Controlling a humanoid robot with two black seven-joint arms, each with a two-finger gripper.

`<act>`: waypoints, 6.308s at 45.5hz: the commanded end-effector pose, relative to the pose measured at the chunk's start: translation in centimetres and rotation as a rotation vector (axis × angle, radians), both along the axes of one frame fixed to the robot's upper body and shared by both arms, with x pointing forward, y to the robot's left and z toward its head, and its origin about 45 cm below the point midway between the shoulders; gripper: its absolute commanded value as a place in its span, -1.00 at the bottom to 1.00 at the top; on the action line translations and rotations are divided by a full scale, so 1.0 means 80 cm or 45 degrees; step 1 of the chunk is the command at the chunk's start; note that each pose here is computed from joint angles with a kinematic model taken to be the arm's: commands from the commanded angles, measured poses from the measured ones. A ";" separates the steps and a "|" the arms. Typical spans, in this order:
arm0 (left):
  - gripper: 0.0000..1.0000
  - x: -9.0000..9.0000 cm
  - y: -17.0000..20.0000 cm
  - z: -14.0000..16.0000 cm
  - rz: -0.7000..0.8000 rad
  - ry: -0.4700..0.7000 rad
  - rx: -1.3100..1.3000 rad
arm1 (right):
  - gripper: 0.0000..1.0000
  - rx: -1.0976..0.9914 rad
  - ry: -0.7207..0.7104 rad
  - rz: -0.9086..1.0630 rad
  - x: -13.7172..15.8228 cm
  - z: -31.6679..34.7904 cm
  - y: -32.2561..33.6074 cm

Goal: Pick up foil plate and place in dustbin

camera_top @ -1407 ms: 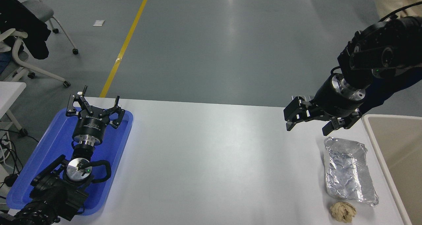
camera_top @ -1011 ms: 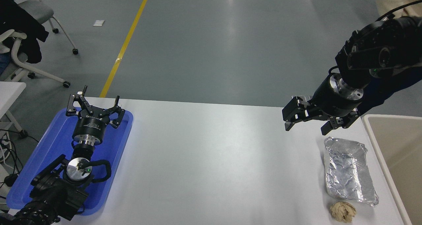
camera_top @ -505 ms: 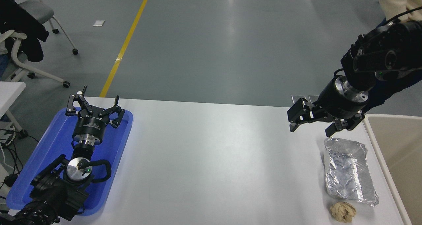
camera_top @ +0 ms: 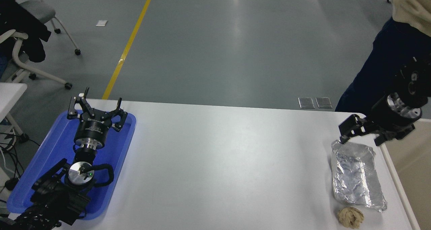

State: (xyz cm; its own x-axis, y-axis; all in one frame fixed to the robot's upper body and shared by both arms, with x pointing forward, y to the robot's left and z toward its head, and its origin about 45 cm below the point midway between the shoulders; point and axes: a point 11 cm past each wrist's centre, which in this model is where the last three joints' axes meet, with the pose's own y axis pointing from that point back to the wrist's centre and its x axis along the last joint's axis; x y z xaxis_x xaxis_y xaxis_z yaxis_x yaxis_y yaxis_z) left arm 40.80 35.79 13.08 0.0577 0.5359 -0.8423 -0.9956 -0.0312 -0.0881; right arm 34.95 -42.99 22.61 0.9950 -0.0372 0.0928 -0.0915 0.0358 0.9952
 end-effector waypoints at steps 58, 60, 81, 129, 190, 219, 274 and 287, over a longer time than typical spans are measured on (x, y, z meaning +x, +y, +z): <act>1.00 0.000 0.000 0.000 -0.001 -0.002 -0.001 | 0.98 -0.111 -0.358 -0.078 -0.056 -0.188 -0.090; 1.00 0.000 0.000 0.000 0.000 0.000 0.000 | 0.98 -0.102 -0.358 -0.074 -0.056 -0.192 -0.086; 1.00 0.000 0.000 0.000 -0.001 -0.002 -0.001 | -0.56 -0.106 -0.357 -0.079 -0.071 -0.209 -0.087; 1.00 0.001 -0.001 0.001 -0.004 -0.002 0.001 | -1.00 0.037 -0.389 -0.173 -0.043 -0.119 -0.091; 1.00 0.001 -0.002 0.001 -0.012 -0.004 0.001 | -1.00 0.081 -0.316 -0.013 -0.001 0.208 -0.018; 1.00 0.001 -0.001 0.001 -0.011 -0.004 0.002 | -1.00 -0.270 -0.314 -0.202 -0.024 0.197 -0.183; 1.00 0.000 0.000 0.000 -0.003 -0.001 -0.001 | -1.00 -0.672 -0.508 0.165 -0.108 -0.115 -0.268; 1.00 0.000 0.000 0.000 -0.003 -0.001 -0.001 | -1.00 -0.660 -0.535 0.145 -0.108 -0.128 -0.259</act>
